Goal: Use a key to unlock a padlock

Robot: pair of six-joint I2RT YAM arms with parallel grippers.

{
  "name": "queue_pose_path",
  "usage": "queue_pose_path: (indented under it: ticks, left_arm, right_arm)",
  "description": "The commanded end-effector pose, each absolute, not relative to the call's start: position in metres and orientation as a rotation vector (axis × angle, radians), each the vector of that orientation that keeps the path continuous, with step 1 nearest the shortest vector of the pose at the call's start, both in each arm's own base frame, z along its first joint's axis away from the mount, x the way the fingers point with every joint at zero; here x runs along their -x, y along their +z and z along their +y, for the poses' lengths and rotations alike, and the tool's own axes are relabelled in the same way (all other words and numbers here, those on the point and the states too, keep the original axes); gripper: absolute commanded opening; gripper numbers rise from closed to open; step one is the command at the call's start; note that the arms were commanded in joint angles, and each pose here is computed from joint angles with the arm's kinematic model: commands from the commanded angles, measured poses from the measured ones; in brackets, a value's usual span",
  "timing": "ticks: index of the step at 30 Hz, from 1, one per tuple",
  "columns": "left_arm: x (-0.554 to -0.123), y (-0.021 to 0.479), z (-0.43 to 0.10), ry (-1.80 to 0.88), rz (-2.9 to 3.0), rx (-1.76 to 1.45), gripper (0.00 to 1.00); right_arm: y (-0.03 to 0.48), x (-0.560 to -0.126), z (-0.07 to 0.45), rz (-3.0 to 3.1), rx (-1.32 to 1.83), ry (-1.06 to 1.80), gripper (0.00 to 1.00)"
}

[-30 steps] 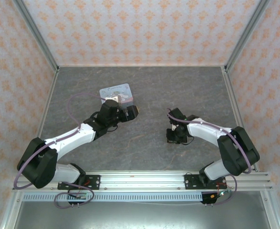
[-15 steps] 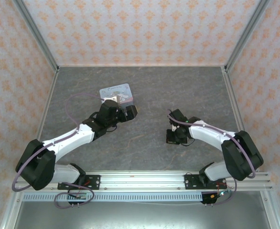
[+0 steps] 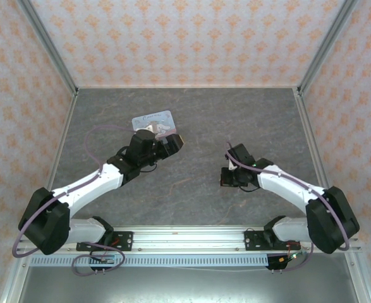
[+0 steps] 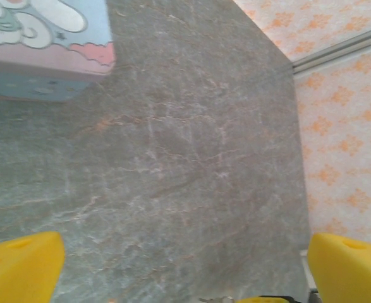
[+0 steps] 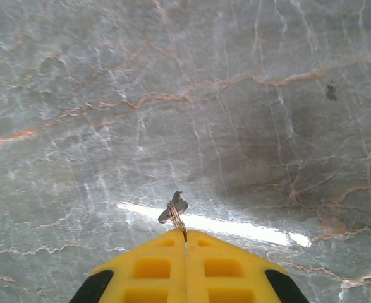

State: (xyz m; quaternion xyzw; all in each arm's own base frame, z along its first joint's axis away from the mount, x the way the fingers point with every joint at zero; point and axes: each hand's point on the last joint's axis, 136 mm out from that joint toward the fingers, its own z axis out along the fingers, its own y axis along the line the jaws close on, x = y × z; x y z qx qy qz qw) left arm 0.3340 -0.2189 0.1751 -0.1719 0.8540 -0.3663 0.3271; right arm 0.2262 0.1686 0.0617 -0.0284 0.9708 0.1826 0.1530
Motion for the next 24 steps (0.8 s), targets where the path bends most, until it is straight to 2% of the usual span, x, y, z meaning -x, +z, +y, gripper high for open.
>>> queue_pose_path:
  ticks: [1,8,15,24]
  left_arm:
    - [-0.329,0.179,-0.234,-1.054,2.306,0.524,0.98]
    - [-0.329,0.177,-0.253,-1.287,2.302,0.739,0.90]
    - [-0.324,0.184,-0.275,-1.433,2.336,0.806,0.83]
    - [-0.312,0.190,-0.305,-1.584,2.363,0.843,0.60]
  right_arm:
    - [0.086,-0.242,0.171,2.651,0.198,0.504,0.00]
    - [0.152,-0.251,0.196,2.357,0.520,0.612,0.00]
    - [0.195,-0.250,0.216,2.099,0.887,0.603,0.00]
    - [0.227,-0.251,0.229,1.833,1.167,0.515,0.00]
